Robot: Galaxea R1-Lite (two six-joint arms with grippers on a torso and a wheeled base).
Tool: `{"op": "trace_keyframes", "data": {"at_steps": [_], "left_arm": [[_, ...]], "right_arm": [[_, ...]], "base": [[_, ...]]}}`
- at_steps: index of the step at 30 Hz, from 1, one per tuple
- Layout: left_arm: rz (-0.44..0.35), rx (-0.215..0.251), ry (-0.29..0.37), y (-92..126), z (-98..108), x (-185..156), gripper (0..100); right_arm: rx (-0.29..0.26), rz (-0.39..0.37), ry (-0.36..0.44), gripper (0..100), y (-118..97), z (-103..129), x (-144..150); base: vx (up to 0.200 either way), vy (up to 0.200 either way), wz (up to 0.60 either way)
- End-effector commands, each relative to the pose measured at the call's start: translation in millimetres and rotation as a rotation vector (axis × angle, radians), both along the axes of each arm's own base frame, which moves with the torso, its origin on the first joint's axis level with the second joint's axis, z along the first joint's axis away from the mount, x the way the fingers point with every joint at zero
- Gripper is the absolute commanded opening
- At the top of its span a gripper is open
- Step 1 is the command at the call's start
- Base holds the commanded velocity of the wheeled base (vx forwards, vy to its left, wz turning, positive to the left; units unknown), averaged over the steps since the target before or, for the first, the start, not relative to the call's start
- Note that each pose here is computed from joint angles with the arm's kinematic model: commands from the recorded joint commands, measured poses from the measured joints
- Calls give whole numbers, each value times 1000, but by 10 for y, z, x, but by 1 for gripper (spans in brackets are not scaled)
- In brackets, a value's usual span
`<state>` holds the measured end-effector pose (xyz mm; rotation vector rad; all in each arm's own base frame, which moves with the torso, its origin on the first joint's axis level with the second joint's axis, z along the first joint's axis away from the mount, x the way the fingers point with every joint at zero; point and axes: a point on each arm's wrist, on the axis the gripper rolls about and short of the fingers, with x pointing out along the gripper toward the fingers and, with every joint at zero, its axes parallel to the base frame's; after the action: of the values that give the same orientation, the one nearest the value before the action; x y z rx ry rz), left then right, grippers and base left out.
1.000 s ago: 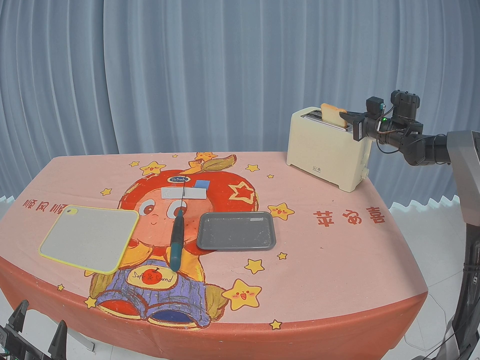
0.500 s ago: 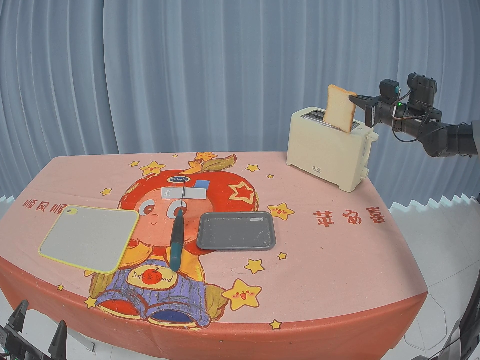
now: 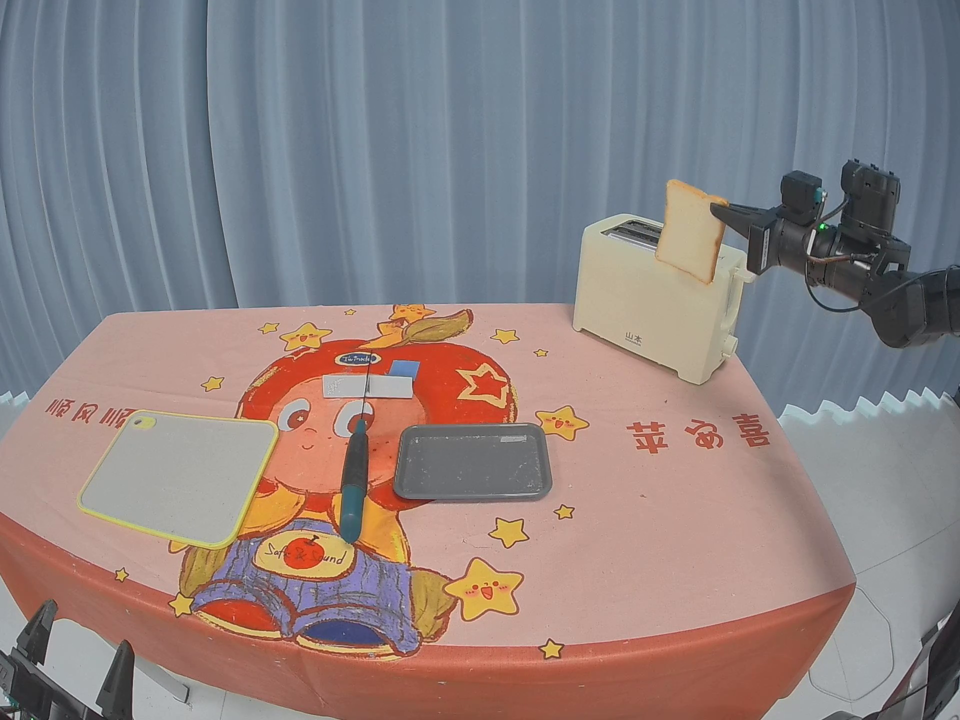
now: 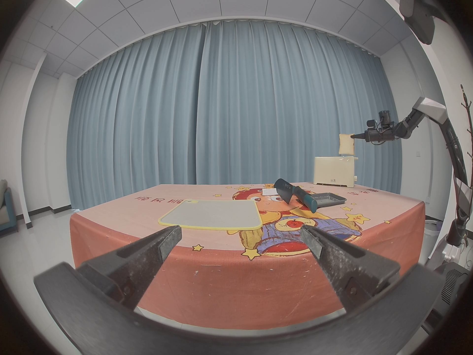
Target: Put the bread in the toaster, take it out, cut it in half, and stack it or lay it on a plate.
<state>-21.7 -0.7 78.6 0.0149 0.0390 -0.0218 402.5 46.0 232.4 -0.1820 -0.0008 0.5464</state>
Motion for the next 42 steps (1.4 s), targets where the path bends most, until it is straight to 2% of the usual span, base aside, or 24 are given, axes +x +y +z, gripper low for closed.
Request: {"op": "trace_keyframes", "data": {"at_steps": [1,6,12,23,31,38,42], "left_arm": [[0,0,10,0,-23,7,100],[0,0,10,0,-23,7,100],[0,0,10,0,-23,7,100],[0,0,10,0,-23,7,100],[0,0,10,0,-23,7,100],[0,0,10,0,-23,7,100],[0,0,10,0,-23,7,100]], "right_arm": [[33,12,31,0,39,-93,-261],[42,13,14,0,21,-273,-432],[83,14,8,0,4,-454,-639],[89,40,13,0,52,-718,-1020],[81,23,39,0,67,-802,-1132],[83,32,22,0,81,-753,-1188],[78,47,35,0,103,-784,-1228]], "base": [[0,0,0],[0,0,0],[0,0,0],[0,0,0],[0,0,0],[0,0,0],[-200,0,0]]}}
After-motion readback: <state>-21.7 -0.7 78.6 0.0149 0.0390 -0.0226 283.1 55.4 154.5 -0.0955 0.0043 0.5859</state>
